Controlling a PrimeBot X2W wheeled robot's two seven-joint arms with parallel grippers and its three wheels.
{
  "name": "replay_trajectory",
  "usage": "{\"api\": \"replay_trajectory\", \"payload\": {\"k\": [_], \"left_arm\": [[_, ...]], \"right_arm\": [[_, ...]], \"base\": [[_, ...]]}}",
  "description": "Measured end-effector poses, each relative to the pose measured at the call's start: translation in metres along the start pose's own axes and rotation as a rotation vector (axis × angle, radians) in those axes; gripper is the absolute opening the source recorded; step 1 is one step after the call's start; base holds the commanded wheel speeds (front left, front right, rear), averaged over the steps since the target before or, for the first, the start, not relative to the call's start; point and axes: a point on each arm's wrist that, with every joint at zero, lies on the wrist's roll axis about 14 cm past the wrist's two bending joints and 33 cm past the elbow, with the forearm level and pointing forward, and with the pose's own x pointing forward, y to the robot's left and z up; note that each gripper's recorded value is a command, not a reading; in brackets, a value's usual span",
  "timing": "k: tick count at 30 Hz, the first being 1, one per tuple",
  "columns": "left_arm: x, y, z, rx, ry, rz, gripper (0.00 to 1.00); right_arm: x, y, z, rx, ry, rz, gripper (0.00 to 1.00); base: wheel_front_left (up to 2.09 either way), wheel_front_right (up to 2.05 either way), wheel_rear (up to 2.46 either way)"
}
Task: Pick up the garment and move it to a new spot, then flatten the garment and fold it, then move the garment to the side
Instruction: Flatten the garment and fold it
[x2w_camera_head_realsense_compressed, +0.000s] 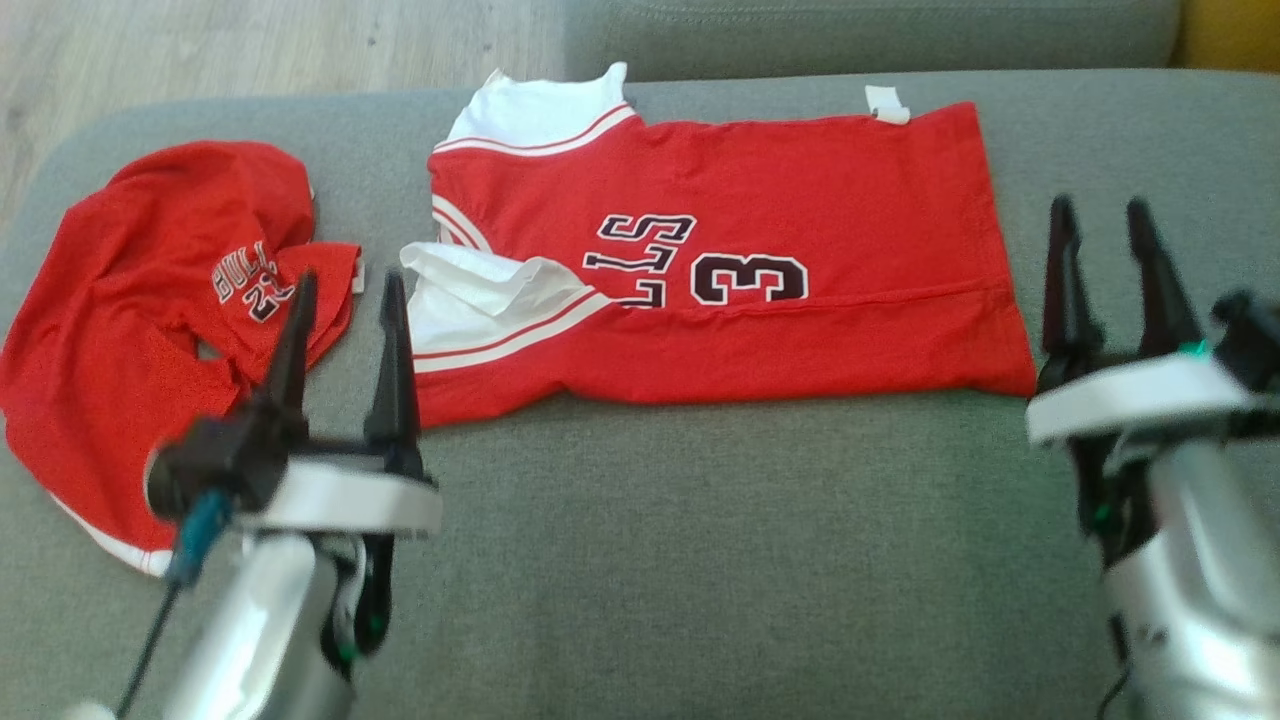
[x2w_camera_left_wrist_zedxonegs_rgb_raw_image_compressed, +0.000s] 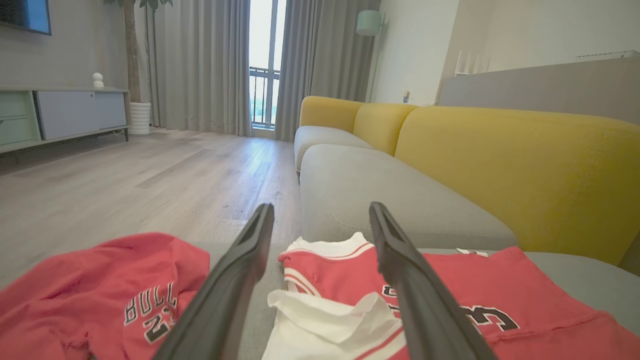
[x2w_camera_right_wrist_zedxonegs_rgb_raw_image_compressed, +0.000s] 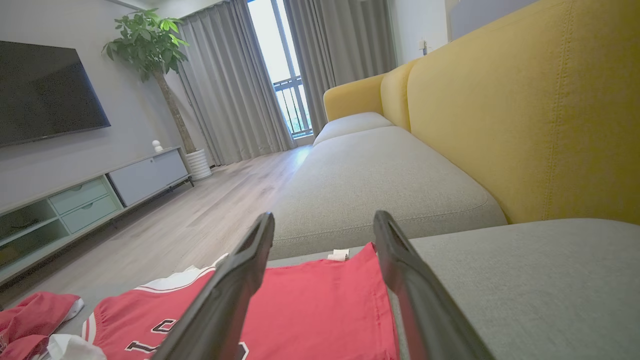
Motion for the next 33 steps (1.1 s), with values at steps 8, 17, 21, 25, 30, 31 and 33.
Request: {"api": "replay_trajectory", "payload": {"k": [8,17,21,25,30,31,33], "left_arm": [[-0.031,-0.005,-0.025,-0.032,0.058,0.043,1.0],[-0.033,-0.007,-0.044,-0.033,0.107,0.03,1.0],[-0.031,-0.002,-0.062,-0.016,0.164,0.036,1.0],[-0.023,0.006,-0.093,0.006,0.294,0.048,1.0],[-0.009,0.019,-0.129,0.057,0.474,0.063,1.0],[-0.009,0.022,-0.137,0.071,0.512,0.068,1.0],[-0.009,0.025,-0.145,0.079,0.55,0.07,1.0]], "right_arm": [[-0.048,0.001,-0.014,0.002,0.005,-0.073,1.0],[-0.057,-0.003,-0.016,-0.001,0.005,-0.095,1.0],[-0.055,-0.005,-0.017,-0.009,0.003,-0.099,1.0],[-0.05,-0.009,-0.02,-0.007,0.009,-0.107,1.0],[-0.048,-0.016,-0.034,0.006,0.04,-0.122,1.0],[-0.047,-0.017,-0.036,0.007,0.045,-0.126,1.0],[-0.045,-0.019,-0.037,0.008,0.047,-0.129,1.0]], "base": [[0.0,0.0,0.0],[0.0,0.0,0.0],[0.0,0.0,0.0],[0.0,0.0,0.0],[0.0,0.0,0.0],[0.0,0.0,0.0],[0.0,0.0,0.0]]}}
